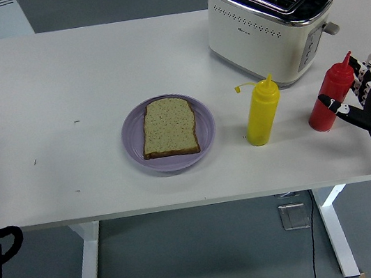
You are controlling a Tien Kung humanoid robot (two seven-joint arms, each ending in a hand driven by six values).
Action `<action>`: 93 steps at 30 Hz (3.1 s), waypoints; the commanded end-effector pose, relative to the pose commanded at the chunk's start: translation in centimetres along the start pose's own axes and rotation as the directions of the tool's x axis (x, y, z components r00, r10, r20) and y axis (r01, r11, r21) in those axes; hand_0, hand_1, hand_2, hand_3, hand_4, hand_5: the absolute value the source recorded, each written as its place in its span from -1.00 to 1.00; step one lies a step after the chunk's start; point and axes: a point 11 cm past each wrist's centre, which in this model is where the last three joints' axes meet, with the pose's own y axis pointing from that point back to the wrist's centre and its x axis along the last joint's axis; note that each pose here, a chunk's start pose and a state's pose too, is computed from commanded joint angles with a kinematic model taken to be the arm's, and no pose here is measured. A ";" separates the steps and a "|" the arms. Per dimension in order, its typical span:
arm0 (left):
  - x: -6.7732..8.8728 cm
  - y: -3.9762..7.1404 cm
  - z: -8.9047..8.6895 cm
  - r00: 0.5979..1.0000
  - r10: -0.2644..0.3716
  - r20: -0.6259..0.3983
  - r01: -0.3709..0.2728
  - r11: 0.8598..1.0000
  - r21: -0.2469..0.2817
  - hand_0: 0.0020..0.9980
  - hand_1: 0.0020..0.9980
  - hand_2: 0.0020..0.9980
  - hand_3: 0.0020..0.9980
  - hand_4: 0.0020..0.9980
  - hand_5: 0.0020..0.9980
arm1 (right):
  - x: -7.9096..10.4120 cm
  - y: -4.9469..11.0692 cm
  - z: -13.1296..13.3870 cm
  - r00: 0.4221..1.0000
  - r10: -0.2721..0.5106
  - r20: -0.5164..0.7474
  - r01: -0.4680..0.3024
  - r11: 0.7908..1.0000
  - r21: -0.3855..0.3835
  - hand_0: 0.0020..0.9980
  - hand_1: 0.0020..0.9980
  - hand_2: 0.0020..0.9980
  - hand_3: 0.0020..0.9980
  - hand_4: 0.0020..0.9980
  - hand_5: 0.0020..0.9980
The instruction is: Pick up the cup,pour liquid into bread,place the cup on the desk
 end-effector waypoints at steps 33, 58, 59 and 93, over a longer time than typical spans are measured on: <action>0.1 0.1 -0.1 1.000 0.004 0.000 -0.004 1.000 0.002 0.64 0.62 0.72 0.67 -0.02 1.00 | -1.5 -2.4 0.8 0.997 0.071 -0.005 -0.071 0.997 -0.001 0.83 0.63 0.76 0.96 0.92 -0.38; 0.2 0.1 -0.2 1.000 0.008 0.002 -0.008 1.000 0.004 0.64 0.62 0.72 0.68 -0.02 1.00 | -1.9 -2.0 1.5 0.987 0.152 0.059 -0.153 0.988 0.002 -0.10 0.02 0.12 0.54 0.74 -0.59; 0.3 0.1 -0.2 1.000 0.008 0.001 -0.008 1.000 0.003 0.64 0.62 0.72 0.68 -0.02 1.00 | -1.9 -2.0 1.5 0.985 0.158 0.065 -0.158 0.987 0.001 -0.10 0.02 0.12 0.54 0.74 -0.59; 0.2 0.0 0.2 1.000 0.009 -0.001 -0.010 1.000 -0.009 0.63 0.60 0.70 0.68 -0.02 1.00 | -0.8 -2.2 1.4 0.949 0.244 0.197 -0.246 0.969 -0.017 -0.27 -0.29 -0.08 0.10 0.15 -0.99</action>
